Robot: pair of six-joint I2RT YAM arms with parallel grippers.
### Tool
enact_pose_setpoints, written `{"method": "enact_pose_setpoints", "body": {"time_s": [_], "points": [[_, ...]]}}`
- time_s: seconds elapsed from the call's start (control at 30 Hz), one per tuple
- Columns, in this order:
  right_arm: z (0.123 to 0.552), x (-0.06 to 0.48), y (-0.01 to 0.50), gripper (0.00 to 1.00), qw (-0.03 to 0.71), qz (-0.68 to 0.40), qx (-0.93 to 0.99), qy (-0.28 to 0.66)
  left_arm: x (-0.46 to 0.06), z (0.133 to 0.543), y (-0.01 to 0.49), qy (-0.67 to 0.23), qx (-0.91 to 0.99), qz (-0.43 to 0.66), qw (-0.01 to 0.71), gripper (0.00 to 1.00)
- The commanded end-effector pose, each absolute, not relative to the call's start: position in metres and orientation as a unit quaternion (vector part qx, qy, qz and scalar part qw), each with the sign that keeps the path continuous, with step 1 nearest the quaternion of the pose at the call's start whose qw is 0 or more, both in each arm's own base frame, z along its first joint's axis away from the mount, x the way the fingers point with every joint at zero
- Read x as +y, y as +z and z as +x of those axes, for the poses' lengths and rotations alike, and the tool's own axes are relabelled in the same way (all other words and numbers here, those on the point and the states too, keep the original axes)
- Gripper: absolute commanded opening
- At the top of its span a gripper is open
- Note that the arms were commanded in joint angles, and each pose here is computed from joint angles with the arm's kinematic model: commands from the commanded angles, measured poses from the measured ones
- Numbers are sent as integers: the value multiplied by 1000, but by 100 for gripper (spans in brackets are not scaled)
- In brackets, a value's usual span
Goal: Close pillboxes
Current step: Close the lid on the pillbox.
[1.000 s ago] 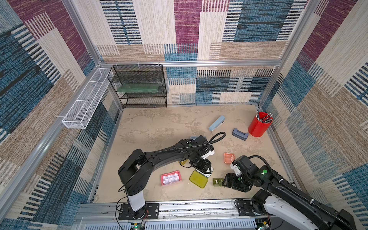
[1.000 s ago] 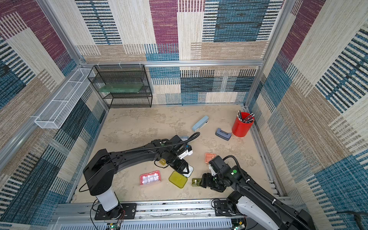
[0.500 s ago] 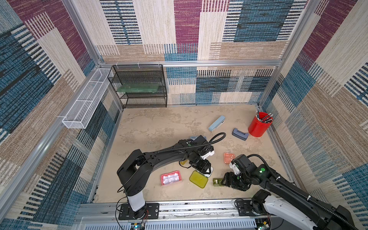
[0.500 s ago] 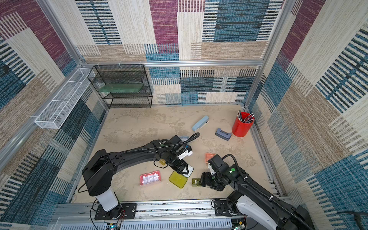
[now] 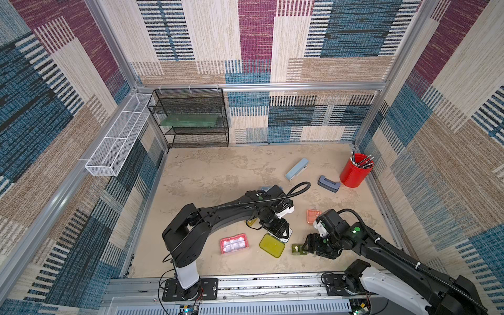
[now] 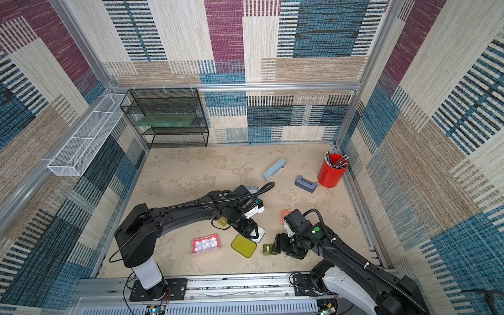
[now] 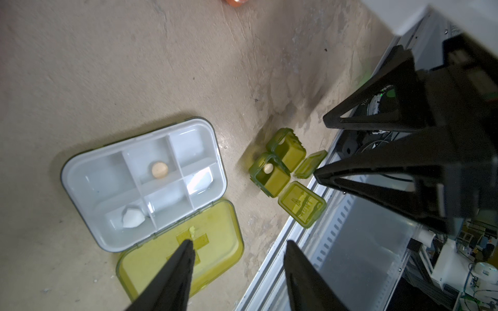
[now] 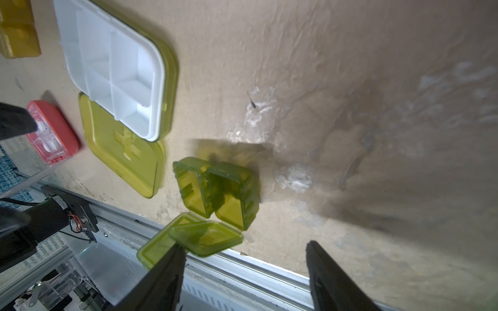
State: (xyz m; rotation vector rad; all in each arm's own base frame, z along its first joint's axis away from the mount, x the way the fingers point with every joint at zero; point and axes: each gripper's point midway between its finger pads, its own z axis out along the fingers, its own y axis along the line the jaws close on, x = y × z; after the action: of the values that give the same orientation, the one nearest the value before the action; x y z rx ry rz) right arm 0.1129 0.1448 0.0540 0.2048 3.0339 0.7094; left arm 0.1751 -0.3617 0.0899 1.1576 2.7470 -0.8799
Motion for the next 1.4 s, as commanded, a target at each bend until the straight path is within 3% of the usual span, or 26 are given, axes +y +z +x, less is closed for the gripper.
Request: {"method": "enact_pose_setpoints", "body": {"time_s": [0.0,1.37], "points": [[117,146,55,73,18,59,971,230,-362,174,91,-284,878,384,17,57],[114,137,31,73,-4,58,974,219,-364,171,88,-283,885,369,11,57]]}}
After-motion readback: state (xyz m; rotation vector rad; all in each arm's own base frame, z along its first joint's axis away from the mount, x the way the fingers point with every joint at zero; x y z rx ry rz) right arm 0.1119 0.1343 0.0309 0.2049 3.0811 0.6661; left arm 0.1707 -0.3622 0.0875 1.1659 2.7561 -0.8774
